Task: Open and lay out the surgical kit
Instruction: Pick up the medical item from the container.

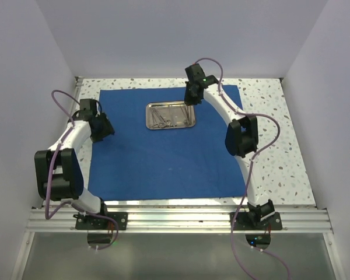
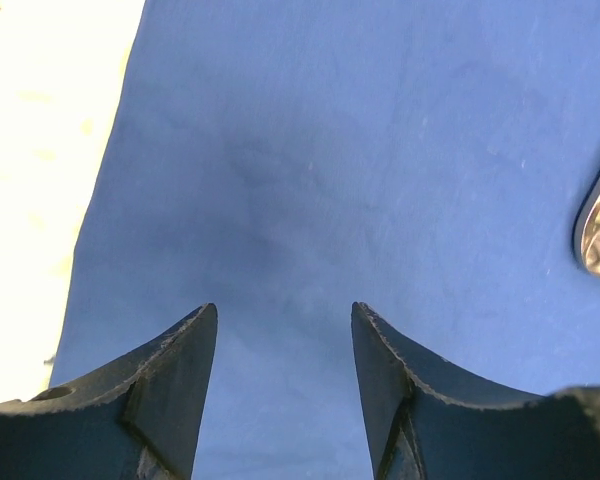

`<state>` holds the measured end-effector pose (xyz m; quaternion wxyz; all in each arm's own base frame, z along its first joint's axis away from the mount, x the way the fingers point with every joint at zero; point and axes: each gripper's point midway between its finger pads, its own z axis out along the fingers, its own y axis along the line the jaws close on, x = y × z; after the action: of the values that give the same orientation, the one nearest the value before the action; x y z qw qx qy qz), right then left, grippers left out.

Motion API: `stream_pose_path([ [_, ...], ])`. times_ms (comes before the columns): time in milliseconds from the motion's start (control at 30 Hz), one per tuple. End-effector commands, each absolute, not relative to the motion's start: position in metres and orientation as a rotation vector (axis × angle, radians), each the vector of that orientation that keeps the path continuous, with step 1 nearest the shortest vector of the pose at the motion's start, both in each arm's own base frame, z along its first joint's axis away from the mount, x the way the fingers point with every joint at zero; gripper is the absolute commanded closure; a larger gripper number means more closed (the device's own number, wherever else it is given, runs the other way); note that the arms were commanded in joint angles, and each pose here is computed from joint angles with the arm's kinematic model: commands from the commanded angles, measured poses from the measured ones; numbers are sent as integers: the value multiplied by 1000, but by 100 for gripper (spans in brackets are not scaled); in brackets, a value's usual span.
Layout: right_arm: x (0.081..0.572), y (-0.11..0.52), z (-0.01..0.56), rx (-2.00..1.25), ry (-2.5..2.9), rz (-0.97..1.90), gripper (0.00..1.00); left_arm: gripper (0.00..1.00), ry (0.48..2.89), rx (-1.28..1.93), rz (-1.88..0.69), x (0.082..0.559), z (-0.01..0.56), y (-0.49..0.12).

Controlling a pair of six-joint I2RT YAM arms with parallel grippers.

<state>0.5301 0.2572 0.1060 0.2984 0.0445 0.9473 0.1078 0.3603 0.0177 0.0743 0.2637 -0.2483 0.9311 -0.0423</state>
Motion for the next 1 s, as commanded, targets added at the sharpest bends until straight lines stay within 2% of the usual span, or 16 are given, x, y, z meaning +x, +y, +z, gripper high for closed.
stream_pose_path([
  [0, 537, 257, 117, 154, 2502, 299, 79, 41, 2531, -640, -114, 344, 79, 16],
  [100, 544, 254, 107, 178, 2500, 285, 61, 41, 2535, -631, -118, 340, 79, 15],
  [200, 548, 252, 101, 184, 2497, 271, 60, 42, 2539, -626, -107, 340, 80, 17],
  [333, 548, 246, 85, 196, 2518, 226, 63, 42, 2537, -625, -107, 343, 81, 17],
  [500, 548, 239, 71, 209, 2540, 181, 71, 43, 2552, -629, -105, 343, 74, 17],
  [967, 552, 231, 49, 226, 2553, 113, 74, 46, 2576, -613, -100, 347, 66, 17],
])
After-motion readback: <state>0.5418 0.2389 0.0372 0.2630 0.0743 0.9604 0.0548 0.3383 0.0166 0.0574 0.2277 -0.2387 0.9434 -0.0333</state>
